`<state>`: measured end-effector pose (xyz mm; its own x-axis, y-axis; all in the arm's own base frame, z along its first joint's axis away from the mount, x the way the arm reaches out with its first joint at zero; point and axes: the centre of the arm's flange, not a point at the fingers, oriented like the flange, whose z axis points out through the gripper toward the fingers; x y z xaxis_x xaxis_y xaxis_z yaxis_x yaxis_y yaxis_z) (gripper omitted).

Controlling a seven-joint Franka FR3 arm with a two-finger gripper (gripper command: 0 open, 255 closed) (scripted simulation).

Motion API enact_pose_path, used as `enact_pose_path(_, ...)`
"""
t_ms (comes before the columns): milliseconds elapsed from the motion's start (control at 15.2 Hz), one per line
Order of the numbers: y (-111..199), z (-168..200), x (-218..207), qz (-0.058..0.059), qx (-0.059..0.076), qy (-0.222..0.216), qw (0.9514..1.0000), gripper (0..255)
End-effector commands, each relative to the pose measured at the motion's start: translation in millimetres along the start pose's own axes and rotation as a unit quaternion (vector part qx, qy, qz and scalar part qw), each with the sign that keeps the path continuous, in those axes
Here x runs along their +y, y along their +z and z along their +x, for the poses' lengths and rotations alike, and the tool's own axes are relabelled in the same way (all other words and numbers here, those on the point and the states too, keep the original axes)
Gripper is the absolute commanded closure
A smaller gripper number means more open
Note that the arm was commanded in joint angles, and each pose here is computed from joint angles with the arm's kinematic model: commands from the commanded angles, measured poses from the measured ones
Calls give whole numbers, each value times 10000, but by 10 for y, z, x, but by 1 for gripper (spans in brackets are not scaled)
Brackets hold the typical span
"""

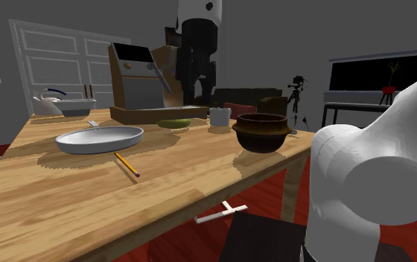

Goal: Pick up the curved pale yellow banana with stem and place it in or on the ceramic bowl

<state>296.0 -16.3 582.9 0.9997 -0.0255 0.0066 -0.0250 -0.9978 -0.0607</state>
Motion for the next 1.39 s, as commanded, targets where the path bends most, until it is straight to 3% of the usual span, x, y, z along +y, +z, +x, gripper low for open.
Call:
enact_pose_path(0, 0, 0, 0, 0, 0, 0, 10000, 0)
enact_pose_path(1320, 397, 1717, 1913, -89, 90, -235, 9996, 0)
